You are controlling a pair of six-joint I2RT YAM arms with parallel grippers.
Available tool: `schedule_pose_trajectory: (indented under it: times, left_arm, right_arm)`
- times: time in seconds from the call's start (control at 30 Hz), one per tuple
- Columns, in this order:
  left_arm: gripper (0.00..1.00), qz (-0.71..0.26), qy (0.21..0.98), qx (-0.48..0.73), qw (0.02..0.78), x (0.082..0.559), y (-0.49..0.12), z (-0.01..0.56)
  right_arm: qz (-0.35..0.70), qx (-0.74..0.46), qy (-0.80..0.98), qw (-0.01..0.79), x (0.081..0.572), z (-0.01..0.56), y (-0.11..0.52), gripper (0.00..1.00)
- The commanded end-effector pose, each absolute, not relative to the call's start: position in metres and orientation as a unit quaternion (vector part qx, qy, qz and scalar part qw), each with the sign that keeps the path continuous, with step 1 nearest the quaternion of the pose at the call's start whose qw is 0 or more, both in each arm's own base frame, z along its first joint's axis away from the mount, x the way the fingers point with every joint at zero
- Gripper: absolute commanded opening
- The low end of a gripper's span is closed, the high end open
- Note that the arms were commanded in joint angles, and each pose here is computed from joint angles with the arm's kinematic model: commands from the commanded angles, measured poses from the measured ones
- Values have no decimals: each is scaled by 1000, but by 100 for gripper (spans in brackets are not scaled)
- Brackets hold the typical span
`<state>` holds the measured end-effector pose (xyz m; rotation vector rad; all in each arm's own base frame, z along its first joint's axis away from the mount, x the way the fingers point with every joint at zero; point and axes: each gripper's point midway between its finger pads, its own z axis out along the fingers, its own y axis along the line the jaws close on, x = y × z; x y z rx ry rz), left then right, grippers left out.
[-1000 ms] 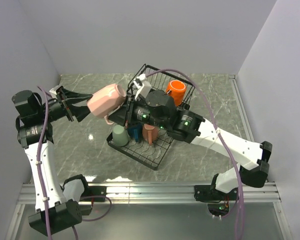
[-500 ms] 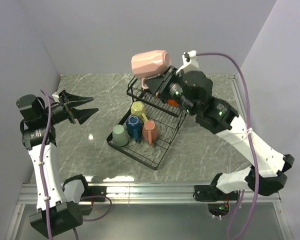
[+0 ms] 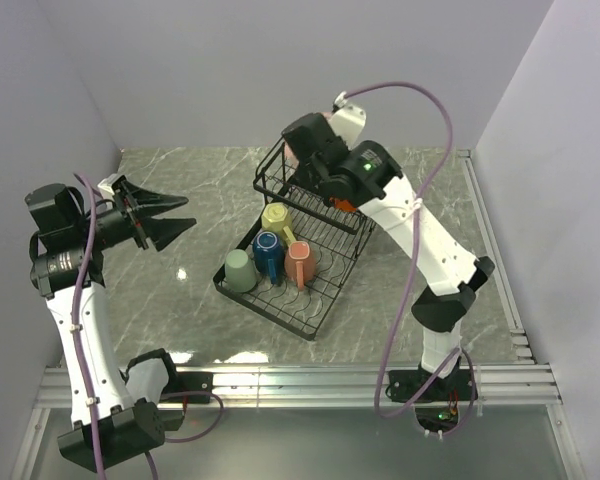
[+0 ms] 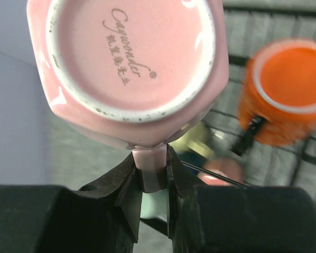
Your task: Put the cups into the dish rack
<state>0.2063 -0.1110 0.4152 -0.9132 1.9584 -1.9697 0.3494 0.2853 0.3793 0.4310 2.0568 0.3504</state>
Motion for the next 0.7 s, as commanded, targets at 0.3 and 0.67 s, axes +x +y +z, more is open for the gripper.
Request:
schedule_pose_trajectory:
  times: [0.3,0.67]
  left_arm:
    - [53,-650,690,-292,125,186,-118,401]
    - [52,-644,697,-293,117,178,-121,393]
  right_arm:
    - [67,211,843,490,367,355,260,0]
    - [68,206,862,458,384,313,282,0]
